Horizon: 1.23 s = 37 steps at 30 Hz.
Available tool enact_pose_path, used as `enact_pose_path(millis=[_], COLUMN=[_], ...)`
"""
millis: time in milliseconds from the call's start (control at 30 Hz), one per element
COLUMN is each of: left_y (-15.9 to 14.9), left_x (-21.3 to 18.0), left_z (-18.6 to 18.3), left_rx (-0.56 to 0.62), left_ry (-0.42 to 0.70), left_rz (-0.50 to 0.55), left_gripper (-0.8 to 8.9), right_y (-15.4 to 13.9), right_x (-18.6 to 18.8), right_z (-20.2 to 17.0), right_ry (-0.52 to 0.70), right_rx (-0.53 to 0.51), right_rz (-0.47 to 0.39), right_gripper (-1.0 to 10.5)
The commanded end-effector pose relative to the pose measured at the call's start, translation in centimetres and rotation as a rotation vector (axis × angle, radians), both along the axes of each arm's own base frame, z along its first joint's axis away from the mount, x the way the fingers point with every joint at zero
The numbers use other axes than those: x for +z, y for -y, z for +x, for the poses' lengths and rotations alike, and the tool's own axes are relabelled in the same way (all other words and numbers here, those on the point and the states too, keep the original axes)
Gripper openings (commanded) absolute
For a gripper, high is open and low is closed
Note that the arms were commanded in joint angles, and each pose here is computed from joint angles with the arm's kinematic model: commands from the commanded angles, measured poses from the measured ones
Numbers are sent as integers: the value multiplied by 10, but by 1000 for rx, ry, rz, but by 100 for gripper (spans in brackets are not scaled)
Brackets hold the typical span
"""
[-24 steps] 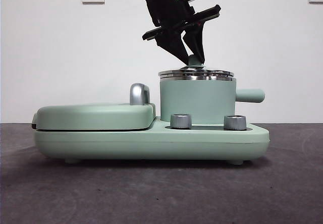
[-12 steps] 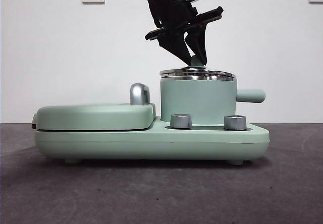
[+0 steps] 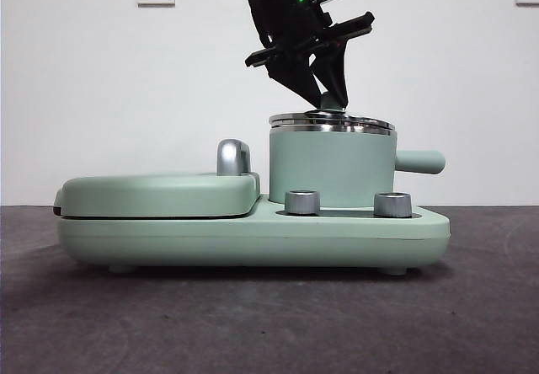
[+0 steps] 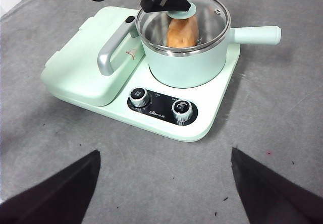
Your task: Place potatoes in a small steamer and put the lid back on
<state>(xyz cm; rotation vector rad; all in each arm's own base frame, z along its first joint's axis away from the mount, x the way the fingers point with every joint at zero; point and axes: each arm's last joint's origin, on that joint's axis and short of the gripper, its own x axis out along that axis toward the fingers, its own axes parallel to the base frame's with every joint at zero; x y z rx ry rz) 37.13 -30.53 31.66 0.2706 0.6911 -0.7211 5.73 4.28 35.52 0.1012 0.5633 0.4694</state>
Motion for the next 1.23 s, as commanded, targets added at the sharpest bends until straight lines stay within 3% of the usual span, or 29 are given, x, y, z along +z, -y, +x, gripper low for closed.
enact_pose_path(millis=[33,900,1233], left_y=[12,-1,-3], left_x=[-7,33,27], left_z=[2,-12,-9], left_rx=[-31,-24,-17], left_ry=[14,86,61], left_rz=[6,-47,-27], left_gripper=[14,14,14], right_y=[-1,-3,-3], right_x=[2,6,6], right_z=[1,3,3], right_ry=[-2,29,28], right_rx=[1,-20,-20], right_rz=[20,68,68], right_gripper=[410,410,410])
